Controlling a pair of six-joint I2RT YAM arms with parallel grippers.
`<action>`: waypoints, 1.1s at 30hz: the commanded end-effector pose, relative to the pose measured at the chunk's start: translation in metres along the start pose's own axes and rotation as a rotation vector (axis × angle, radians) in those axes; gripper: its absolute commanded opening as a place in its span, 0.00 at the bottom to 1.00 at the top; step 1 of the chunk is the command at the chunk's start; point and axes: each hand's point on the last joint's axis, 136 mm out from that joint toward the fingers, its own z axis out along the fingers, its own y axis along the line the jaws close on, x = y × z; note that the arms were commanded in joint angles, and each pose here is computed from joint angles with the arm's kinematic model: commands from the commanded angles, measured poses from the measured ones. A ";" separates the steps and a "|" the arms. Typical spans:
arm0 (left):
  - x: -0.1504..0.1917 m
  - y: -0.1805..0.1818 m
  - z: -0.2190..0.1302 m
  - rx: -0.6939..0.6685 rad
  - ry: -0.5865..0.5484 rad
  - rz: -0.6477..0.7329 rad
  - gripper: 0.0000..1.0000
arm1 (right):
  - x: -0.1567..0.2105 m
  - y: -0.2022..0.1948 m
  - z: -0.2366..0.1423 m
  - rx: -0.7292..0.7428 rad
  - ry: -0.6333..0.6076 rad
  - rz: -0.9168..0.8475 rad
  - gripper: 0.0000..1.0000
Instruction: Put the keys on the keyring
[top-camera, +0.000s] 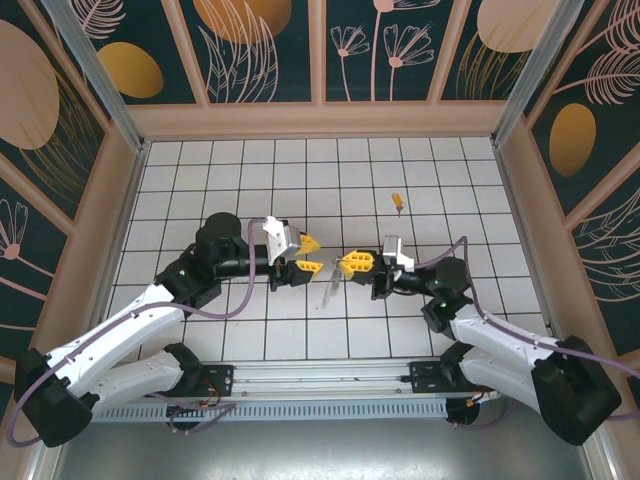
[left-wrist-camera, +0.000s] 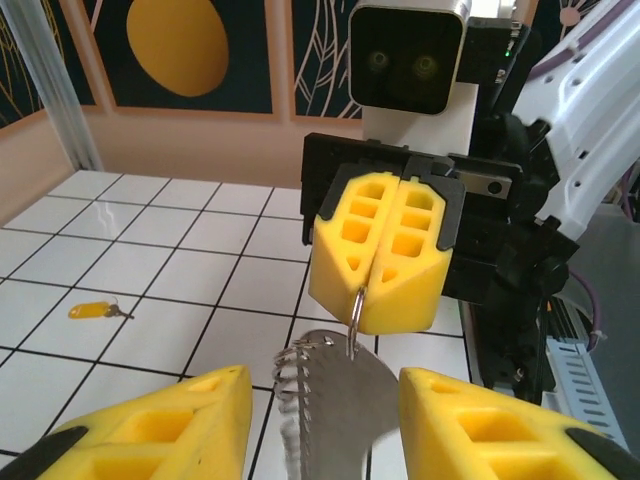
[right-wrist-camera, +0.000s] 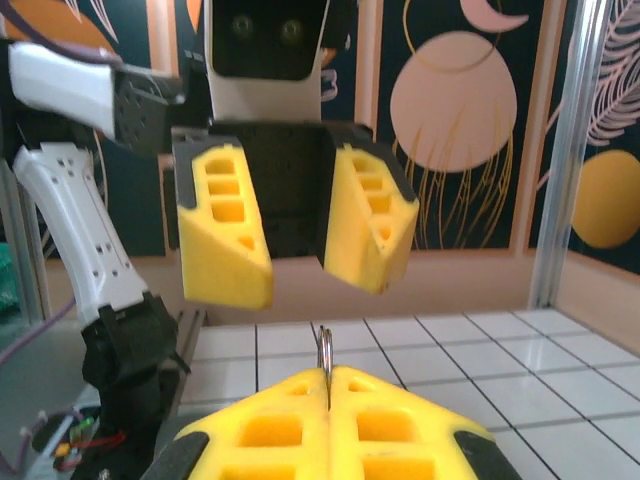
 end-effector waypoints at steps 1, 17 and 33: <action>-0.011 -0.010 0.000 0.055 -0.045 0.014 0.43 | -0.038 0.014 -0.004 -0.064 -0.157 -0.065 0.00; -0.019 -0.014 0.012 0.142 -0.094 -0.005 0.37 | -0.028 0.006 -0.001 -0.052 -0.159 -0.040 0.00; -0.015 -0.011 0.022 0.174 -0.077 -0.025 0.17 | -0.022 0.004 0.002 -0.057 -0.142 -0.026 0.00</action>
